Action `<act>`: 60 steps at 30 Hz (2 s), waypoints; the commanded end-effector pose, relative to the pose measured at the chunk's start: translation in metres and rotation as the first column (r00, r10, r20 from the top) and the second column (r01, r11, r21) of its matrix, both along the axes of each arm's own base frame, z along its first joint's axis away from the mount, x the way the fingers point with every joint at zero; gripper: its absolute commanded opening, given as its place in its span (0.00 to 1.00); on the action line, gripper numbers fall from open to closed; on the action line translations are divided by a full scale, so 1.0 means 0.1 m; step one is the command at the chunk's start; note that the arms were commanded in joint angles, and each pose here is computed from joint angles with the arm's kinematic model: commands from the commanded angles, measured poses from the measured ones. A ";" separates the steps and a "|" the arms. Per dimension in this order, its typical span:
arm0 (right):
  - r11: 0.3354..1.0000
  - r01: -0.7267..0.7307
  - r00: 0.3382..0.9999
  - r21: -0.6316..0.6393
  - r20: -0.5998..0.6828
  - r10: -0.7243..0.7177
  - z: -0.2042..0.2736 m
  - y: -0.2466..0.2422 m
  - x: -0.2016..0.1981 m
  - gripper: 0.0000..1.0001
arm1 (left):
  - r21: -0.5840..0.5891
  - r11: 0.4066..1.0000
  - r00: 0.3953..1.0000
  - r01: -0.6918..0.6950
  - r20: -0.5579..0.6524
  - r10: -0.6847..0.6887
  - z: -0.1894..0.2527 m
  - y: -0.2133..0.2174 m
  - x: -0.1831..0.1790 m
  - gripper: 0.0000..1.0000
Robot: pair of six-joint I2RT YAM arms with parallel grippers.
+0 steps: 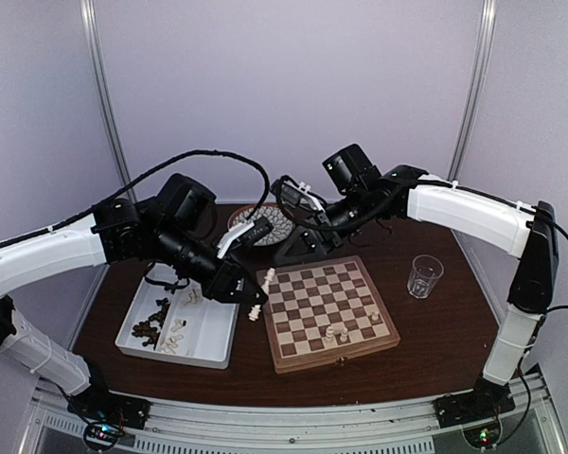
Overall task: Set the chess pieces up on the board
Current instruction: Pick up the bishop from the chess pile, then place the bishop on f1.
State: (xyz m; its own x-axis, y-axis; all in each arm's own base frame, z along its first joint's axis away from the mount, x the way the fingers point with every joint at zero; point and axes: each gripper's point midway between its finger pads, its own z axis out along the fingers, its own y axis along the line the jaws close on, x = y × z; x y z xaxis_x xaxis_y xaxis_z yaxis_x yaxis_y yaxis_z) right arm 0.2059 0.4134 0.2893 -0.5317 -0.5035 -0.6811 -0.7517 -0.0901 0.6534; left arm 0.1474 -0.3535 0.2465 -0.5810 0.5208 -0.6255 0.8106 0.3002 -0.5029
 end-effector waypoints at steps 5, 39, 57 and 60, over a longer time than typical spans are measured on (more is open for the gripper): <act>0.998 -0.043 0.998 0.035 -0.041 0.045 0.05 0.11 -0.13 0.48 | -0.098 0.995 0.999 0.016 0.032 -0.013 0.25 -0.15 0.03 0.00; 1.000 0.008 0.994 -0.009 0.108 -0.007 -0.01 -0.11 -0.02 0.03 | 0.007 0.999 0.999 -0.037 0.040 0.037 -0.06 0.11 0.00 0.00; 0.954 0.152 0.859 -0.260 0.512 0.002 -0.68 -0.82 0.09 0.04 | 0.134 0.971 0.980 -0.200 0.045 0.196 -0.47 0.50 0.29 0.00; 0.931 0.171 0.831 -0.322 0.555 0.039 -0.88 -1.01 0.06 0.04 | 0.138 0.968 0.978 -0.210 0.042 0.207 -0.47 0.51 0.34 0.00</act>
State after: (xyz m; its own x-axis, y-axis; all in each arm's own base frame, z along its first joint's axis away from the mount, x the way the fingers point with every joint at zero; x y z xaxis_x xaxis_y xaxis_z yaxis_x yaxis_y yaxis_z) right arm 0.2089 0.3389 0.2239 -0.2635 -0.6547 -0.7084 -0.9593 0.1005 0.2640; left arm 0.1724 -0.3038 0.1957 -0.6729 0.4907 -0.5536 0.7361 0.5181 -0.4355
